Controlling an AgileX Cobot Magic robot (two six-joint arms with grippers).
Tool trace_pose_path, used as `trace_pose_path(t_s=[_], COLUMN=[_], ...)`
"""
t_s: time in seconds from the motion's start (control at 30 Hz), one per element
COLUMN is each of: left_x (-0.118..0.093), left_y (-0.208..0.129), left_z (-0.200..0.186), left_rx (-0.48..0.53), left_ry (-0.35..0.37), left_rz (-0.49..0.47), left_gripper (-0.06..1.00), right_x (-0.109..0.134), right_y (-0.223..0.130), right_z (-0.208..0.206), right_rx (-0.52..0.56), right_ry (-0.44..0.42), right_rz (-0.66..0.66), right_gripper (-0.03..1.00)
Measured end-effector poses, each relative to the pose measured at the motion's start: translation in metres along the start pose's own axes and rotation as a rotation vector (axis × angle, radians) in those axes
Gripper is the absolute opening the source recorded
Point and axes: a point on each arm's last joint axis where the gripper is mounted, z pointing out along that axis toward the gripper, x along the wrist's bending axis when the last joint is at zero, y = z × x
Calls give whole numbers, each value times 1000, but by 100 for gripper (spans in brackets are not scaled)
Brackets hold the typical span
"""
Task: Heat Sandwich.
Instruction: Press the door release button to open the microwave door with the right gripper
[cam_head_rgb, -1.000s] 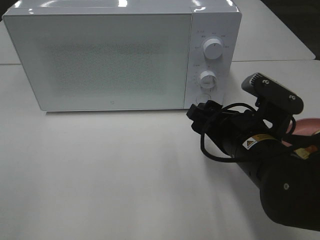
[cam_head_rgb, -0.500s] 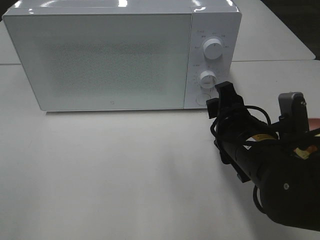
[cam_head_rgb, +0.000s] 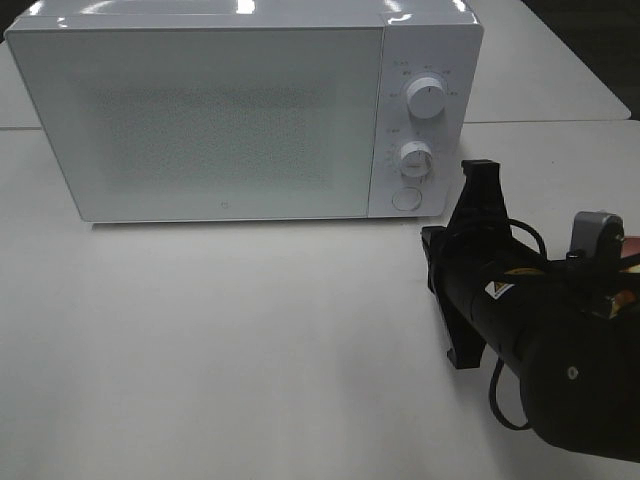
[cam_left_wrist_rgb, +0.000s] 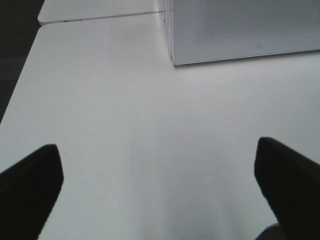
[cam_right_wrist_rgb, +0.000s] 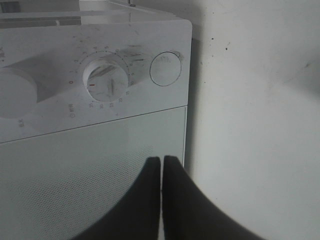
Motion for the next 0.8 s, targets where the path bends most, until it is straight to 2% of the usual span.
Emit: trace_pose_path(t_s=[0.07,0.43,0.8], left_x=[0,0,0], left_y=[0,0,0], left_z=[0,0,0], left_rx=[0,0,0], left_ry=[0,0,0], left_rz=[0,0,0], left_gripper=[99,99,99], right_x=[0,0,4], right_y=[0,1,3], right_z=[0,1,37], right_rx=[0,-4,-2], right_ry=[0,-2,-17], right_rz=[5,21,-8], right_gripper=[2,1,1])
